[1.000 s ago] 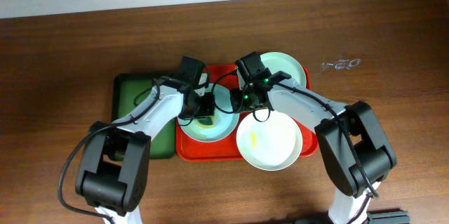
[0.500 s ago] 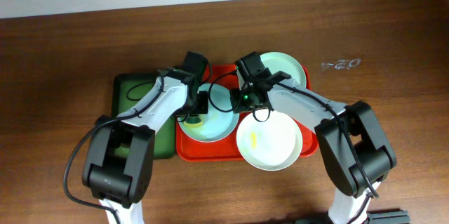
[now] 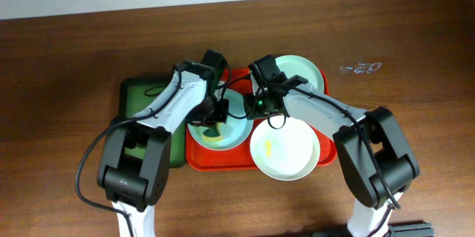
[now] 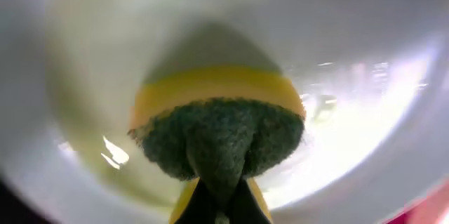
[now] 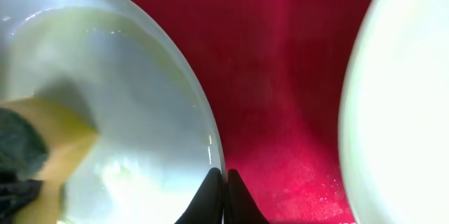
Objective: Clean dirty plates on tray and stack at the side
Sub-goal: 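Scrub the light blue plate with the sponge in the left gripper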
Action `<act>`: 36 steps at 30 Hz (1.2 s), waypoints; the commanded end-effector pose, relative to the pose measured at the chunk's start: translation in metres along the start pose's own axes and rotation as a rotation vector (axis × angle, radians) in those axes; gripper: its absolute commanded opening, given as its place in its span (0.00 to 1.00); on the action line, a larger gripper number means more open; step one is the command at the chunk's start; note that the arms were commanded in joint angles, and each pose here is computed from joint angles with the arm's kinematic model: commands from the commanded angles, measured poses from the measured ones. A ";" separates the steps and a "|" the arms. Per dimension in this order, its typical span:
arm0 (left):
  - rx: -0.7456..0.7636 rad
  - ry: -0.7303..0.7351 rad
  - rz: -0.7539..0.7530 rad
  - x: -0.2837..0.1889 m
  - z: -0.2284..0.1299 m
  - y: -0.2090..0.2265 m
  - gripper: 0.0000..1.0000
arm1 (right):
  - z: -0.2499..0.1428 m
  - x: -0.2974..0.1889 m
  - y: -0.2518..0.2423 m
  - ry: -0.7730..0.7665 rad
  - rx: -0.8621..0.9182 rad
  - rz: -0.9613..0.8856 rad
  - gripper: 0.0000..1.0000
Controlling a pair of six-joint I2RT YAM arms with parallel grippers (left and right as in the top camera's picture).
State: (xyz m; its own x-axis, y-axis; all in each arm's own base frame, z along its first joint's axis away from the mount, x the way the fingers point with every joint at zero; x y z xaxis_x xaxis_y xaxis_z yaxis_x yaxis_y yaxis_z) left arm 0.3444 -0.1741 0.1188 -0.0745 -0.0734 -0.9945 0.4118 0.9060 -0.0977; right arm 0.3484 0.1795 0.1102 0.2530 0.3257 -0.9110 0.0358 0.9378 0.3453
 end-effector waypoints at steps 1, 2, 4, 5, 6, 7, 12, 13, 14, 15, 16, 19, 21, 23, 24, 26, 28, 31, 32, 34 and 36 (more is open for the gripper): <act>0.017 -0.007 0.126 0.000 0.004 0.009 0.00 | -0.003 0.003 0.002 0.014 -0.010 0.008 0.04; 0.012 -0.023 0.146 -0.001 0.006 0.011 0.00 | -0.003 0.003 0.002 0.014 -0.009 0.008 0.04; -0.054 -0.054 0.249 -0.002 0.010 0.018 0.00 | -0.003 0.003 0.002 0.014 -0.010 0.008 0.04; -0.062 -0.078 0.249 -0.002 0.013 0.018 0.00 | -0.003 0.003 0.002 0.014 -0.010 0.008 0.04; -0.090 -0.083 0.247 0.001 0.015 0.018 0.00 | -0.003 0.003 0.002 0.014 -0.010 0.008 0.04; -0.114 -0.079 0.237 0.006 0.015 0.018 0.00 | -0.003 0.003 0.002 0.015 -0.010 0.008 0.04; -0.021 -0.071 -0.199 0.032 0.023 -0.012 0.00 | -0.003 0.003 0.002 0.014 -0.009 0.008 0.04; 0.001 -0.102 -0.261 0.021 0.027 -0.016 0.00 | -0.003 0.003 0.002 0.014 -0.009 0.008 0.04; 0.018 -0.158 -0.267 0.000 0.029 -0.019 0.00 | -0.003 0.003 0.002 0.014 -0.009 0.008 0.04; 0.033 -0.211 -0.233 -0.020 0.028 -0.018 0.00 | -0.003 0.003 0.002 0.014 -0.009 0.008 0.04; 0.029 -0.242 -0.157 -0.036 0.024 -0.015 0.00 | -0.003 0.003 0.002 0.014 -0.009 0.008 0.04; 0.011 -0.191 -0.024 -0.041 0.011 -0.007 0.00 | -0.003 0.003 0.002 0.014 -0.009 0.008 0.04; -0.001 -0.171 0.079 -0.033 0.007 0.001 0.00 | -0.003 0.003 0.002 0.014 -0.009 0.008 0.04; -0.003 -0.195 0.109 -0.022 0.008 0.004 0.01 | -0.003 0.003 0.002 0.014 -0.009 0.008 0.04; -0.002 -0.205 0.110 -0.016 0.007 0.005 0.02 | -0.003 0.003 0.002 0.014 -0.009 0.008 0.04; -0.035 -0.210 0.149 -0.001 0.003 0.010 0.02 | -0.003 0.003 0.002 0.014 -0.010 0.008 0.04; -0.081 -0.192 0.211 0.011 -0.005 0.016 0.02 | -0.003 0.003 0.002 0.014 -0.010 0.008 0.04; -0.107 -0.199 0.089 0.027 -0.010 0.009 0.04 | -0.003 0.003 0.002 0.014 -0.010 0.008 0.04; -0.097 -0.215 0.008 0.030 -0.008 0.003 0.05 | -0.003 0.003 0.002 0.014 -0.009 0.008 0.04; -0.077 -0.240 -0.125 0.031 -0.005 -0.006 0.08 | -0.003 0.003 0.002 0.014 -0.009 0.008 0.04; -0.045 -0.260 -0.297 0.027 -0.001 -0.018 0.05 | -0.003 0.003 0.002 0.014 -0.010 0.008 0.04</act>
State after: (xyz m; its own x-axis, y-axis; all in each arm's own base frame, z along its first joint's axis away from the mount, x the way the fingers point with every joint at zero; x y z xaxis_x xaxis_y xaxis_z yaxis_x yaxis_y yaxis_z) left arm 0.3495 -0.1725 0.1050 0.2029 -0.2172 -0.9548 0.3329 0.9323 -0.1413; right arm 0.3486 0.1796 0.1103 0.2545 0.3265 -0.9103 0.0352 0.9375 0.3461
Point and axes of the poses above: each gripper's point midway between its finger pads, its own x axis out along the fingers, its own y axis along the line the jaws close on, z = x × y, the point moved 10 cm from there along -x, back along the fingers, and after that the axes turned 13 degrees about x, right-handed, at the moved point
